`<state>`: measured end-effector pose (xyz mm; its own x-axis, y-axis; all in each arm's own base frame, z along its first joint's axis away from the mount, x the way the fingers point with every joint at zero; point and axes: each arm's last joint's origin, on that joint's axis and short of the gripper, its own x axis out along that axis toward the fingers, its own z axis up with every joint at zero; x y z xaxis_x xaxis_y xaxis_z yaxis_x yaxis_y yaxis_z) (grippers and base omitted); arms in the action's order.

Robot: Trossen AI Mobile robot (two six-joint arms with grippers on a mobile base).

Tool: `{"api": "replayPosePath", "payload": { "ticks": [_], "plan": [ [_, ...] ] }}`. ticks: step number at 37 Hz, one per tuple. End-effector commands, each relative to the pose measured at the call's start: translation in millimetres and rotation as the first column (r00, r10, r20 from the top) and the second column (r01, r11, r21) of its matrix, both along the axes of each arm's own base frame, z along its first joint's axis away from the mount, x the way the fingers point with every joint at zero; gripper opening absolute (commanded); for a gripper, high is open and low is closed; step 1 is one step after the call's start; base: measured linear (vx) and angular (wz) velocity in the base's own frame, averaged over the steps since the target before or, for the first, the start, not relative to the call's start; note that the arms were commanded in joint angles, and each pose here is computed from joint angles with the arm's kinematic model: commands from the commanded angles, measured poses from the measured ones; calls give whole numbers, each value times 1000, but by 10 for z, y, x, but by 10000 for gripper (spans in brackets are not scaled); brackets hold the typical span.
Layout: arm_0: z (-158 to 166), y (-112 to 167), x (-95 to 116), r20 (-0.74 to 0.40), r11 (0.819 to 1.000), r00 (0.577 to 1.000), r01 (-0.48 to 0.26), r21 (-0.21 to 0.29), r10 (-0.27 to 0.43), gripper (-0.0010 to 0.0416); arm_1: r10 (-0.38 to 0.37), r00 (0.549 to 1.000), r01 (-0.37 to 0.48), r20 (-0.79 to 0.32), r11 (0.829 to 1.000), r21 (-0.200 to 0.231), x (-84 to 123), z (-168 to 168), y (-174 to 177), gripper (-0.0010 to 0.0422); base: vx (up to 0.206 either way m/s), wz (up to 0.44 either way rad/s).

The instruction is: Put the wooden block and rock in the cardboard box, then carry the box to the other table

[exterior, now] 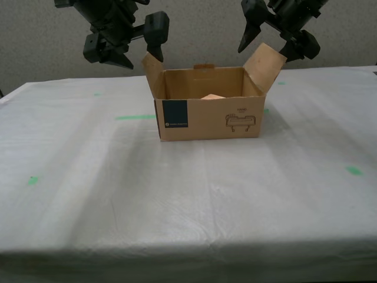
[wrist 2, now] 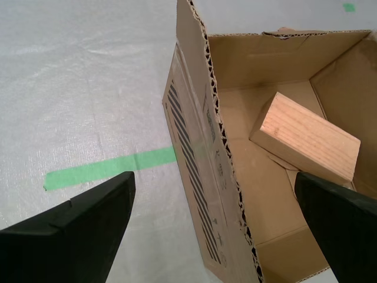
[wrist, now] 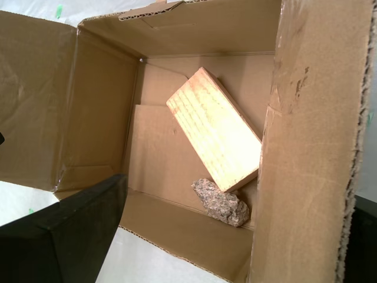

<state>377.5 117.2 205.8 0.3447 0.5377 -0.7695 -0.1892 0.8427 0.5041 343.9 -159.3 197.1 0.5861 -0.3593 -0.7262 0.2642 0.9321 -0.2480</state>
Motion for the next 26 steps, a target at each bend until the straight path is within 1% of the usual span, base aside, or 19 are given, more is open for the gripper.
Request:
{"api": "replayPosePath", "payload": {
  "ticks": [1, 5, 11, 16, 18, 20, 24, 26],
  "plan": [
    [0, -3, 1, 0, 1000, 1000, 4, -5, -4, 383, -5, 1000, 5, 5, 1000, 5, 2, 4, -2, 388, 0, 0],
    [-5, -9, -2, -2, 1000, 1000, 14, -23, -14, 385, -14, 1000, 14, 9, 1000, 12, 2, 4, -2, 400, 0, 0],
    [-17, -16, -20, -25, 999, 1000, 14, -32, -15, 394, -59, 998, 57, 30, 997, 49, 3, 4, 0, 400, 0, 0],
    [-4, -20, -33, -35, 999, 999, 14, -35, -15, 394, -58, 998, 57, 32, 997, 49, 4, 8, 5, 400, 0, 0],
    [4, -23, -40, -43, 999, 999, 13, -45, -15, 394, -59, 998, 57, 32, 997, 49, 4, 9, 5, 400, 0, 0],
    [10, -31, -48, -45, 997, 999, 12, -71, -16, 394, -64, 997, 62, 32, 997, 53, 2, 9, 4, 400, 0, 0],
    [35, -58, -67, -40, 987, 999, 10, -158, -17, 394, -81, 996, 80, 20, 995, 65, -5, 11, 5, 400, 0, 0],
    [64, -68, -83, -41, 983, 999, 3, -184, -10, 394, -82, 997, 81, 3, 994, 72, -6, 32, 4, 400, 0, 0]
  ]
}}
